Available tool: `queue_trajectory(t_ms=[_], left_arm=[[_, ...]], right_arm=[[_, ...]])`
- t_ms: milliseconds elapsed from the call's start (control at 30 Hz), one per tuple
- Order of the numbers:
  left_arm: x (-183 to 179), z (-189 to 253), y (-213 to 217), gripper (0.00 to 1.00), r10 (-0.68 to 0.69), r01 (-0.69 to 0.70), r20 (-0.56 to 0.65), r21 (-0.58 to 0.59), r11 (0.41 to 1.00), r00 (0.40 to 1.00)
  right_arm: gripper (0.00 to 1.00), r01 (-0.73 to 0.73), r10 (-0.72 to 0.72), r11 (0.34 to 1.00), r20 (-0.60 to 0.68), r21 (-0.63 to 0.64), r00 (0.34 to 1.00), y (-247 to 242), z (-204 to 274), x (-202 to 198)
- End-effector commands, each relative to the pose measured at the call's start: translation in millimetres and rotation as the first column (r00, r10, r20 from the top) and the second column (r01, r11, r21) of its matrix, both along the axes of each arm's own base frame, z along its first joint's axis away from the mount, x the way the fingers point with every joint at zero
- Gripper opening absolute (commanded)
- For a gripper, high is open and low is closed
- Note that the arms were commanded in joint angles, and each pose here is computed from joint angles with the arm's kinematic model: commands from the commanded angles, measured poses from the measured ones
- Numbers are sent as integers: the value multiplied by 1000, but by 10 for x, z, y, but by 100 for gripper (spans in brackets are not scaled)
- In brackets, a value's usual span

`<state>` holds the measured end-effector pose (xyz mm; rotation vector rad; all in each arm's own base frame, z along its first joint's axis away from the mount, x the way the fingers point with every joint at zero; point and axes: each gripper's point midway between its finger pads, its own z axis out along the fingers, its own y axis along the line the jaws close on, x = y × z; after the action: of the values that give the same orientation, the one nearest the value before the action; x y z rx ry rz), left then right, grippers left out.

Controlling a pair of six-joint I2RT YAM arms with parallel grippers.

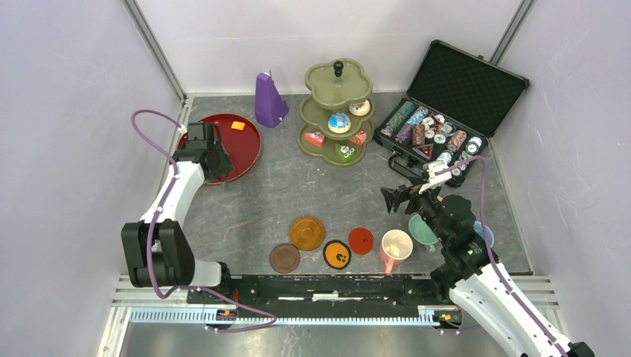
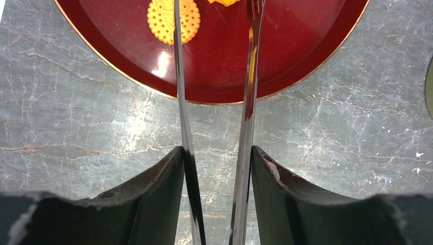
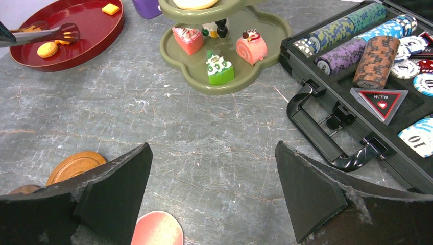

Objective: Serve the afternoon tea

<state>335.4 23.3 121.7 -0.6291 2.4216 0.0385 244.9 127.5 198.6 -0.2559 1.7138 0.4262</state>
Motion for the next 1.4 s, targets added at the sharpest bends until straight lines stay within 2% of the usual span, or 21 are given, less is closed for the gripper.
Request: queue_trajectory(t_ms=[0, 300, 600, 933, 1100, 1233, 1367], left_arm=[[39, 76, 1, 56, 11, -10, 46, -19, 1000, 999], [71, -51, -49, 52, 25, -21, 31, -121, 992, 999], [101, -42, -87, 45, 19, -11, 50, -155, 988, 999], [198, 11, -378, 33, -82, 102, 87, -263, 959, 993], [209, 61, -506, 34, -152, 174, 103, -250, 953, 983], [194, 249, -377, 39, -136, 157, 127, -171, 973, 983], [156, 459, -334, 49, -87, 115, 167, -164, 980, 982]], right_arm=[[98, 16, -17, 1000, 46, 21, 999, -29, 128, 17], [98, 28, -29, 999, 48, 19, 998, -63, 145, 1], [98, 22, -23, 1000, 48, 21, 999, -43, 141, 13], [98, 17, -18, 999, 43, 28, 999, -22, 129, 23], [98, 14, -15, 999, 40, 31, 999, -13, 123, 27], [98, 12, -13, 999, 39, 29, 999, -9, 120, 27], [98, 10, -11, 1000, 38, 29, 999, -4, 105, 27]])
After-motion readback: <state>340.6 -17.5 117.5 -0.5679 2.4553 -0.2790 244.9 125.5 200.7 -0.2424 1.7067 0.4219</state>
